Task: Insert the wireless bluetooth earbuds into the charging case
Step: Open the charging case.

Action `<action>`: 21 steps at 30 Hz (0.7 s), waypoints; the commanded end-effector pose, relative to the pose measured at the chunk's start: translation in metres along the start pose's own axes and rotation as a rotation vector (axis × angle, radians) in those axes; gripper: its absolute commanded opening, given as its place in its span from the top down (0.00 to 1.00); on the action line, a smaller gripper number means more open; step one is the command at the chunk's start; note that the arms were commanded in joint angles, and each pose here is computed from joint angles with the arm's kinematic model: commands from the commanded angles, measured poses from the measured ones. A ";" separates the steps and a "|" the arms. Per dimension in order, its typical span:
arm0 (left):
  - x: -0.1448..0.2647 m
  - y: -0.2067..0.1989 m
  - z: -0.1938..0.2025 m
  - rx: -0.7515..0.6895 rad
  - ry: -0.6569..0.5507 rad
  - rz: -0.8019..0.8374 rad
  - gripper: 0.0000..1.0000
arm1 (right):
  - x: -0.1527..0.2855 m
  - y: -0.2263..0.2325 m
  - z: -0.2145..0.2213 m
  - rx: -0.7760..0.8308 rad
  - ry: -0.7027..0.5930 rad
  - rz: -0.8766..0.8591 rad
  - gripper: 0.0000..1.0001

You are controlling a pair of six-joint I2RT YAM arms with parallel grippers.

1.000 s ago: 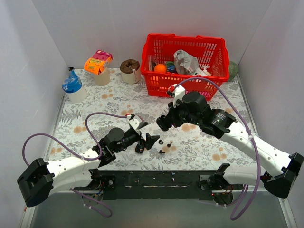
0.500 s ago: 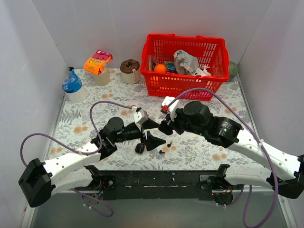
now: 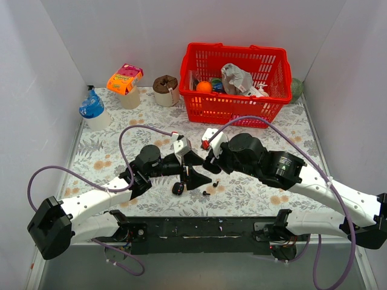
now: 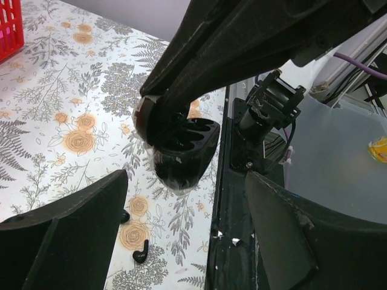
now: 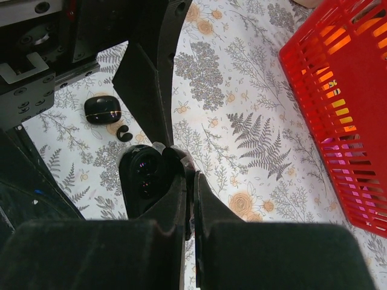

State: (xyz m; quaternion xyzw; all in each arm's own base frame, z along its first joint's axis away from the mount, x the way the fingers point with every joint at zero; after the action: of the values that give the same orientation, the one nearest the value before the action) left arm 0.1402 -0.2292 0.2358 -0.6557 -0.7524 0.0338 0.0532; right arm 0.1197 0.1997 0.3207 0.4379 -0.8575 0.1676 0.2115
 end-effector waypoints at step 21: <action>-0.009 0.009 -0.002 -0.010 -0.051 -0.024 0.38 | -0.006 0.014 -0.023 -0.044 -0.085 -0.045 0.99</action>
State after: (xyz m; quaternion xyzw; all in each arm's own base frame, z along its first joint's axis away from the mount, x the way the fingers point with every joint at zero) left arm 0.1496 -0.2375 0.2346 -0.6418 -0.7644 0.0468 0.0403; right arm 0.1163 0.2149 0.3128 0.4489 -0.8491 0.1634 0.2254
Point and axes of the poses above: each gripper's point midway between its finger pads, its own x axis back along the fingers, its own y axis along the line the jaws close on, z = x × y, the point moved 10 cm from there along x, back along the fingers, and after that the axes turned 10 degrees about -x, right-handed, at the moved point
